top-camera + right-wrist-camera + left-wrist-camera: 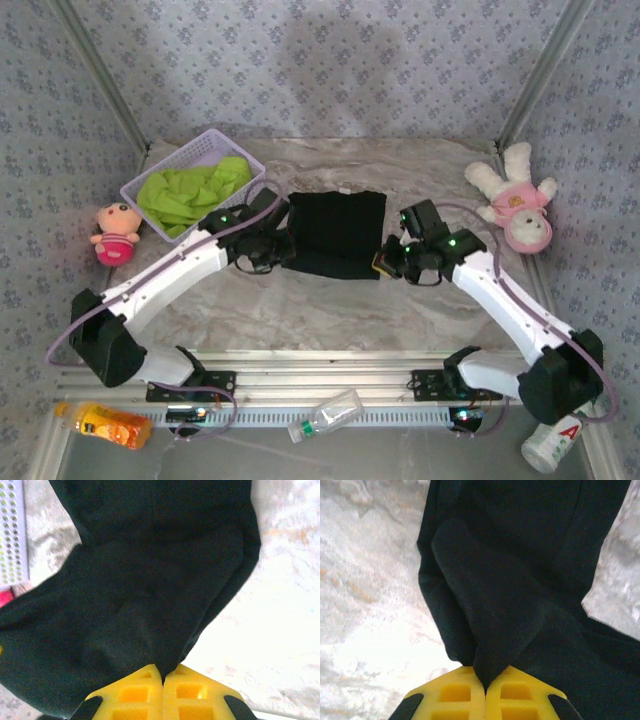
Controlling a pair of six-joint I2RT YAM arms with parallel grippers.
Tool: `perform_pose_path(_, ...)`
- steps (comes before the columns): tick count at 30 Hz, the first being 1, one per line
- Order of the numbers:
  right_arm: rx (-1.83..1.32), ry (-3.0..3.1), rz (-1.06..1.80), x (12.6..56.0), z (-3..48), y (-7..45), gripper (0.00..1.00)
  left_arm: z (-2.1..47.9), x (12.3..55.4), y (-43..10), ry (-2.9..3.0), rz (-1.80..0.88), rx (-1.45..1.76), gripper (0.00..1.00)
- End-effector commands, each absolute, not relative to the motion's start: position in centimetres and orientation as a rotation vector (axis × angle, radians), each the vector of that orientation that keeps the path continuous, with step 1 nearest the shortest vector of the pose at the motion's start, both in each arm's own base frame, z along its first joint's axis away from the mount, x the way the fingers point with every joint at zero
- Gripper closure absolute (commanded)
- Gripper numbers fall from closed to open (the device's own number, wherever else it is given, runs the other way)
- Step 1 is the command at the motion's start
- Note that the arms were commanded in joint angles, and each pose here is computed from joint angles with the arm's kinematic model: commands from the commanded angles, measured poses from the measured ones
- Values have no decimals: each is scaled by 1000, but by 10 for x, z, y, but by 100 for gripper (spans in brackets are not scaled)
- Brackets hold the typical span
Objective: Fold and stack the mixed laundry pile
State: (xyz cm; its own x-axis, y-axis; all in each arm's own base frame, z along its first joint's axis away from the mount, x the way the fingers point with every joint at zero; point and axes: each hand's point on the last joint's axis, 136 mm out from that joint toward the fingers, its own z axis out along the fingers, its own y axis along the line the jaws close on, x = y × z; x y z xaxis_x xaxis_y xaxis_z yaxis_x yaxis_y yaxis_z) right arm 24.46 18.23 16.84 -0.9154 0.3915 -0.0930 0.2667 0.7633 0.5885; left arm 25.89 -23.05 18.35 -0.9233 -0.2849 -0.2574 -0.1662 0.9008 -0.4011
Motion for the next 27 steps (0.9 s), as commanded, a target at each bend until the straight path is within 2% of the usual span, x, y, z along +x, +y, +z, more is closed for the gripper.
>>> perform_pose_path(1,498,2691,892,278,185,184,100,191,291,-242,2721,-580,-284,99)
perform_pose_path(6,581,2618,855,343,188,173,100,185,354,-258,2724,-602,-270,98)
perform_pose_path(11,697,2515,868,423,168,156,98,170,430,-267,2725,-558,-267,98)
perform_pose_path(13,716,2444,872,463,162,147,83,167,460,-273,2719,-577,-259,89)
perform_pose_path(14,727,2403,887,485,159,141,70,163,475,-274,2726,-557,-263,77)
perform_pose_path(15,734,2365,914,507,162,136,49,160,484,-273,2739,-524,-274,56)
perform_pose_path(16,743,2342,947,521,164,134,36,159,492,-272,2749,-507,-284,49)
perform_pose_path(17,743,2321,998,534,166,134,30,159,496,-269,2760,-477,-292,43)
perform_pose_path(18,728,2296,1040,543,173,136,28,159,499,-265,2760,-439,-304,34)
perform_pose_path(19,706,2283,1059,547,179,136,28,162,501,-263,2749,-420,-301,31)
perform_pose_path(22,634,2318,1003,538,184,135,28,167,501,-262,2733,-417,-302,31)
perform_pose_path(27,592,2397,936,509,168,131,35,175,487,-273,2715,-476,-258,33)
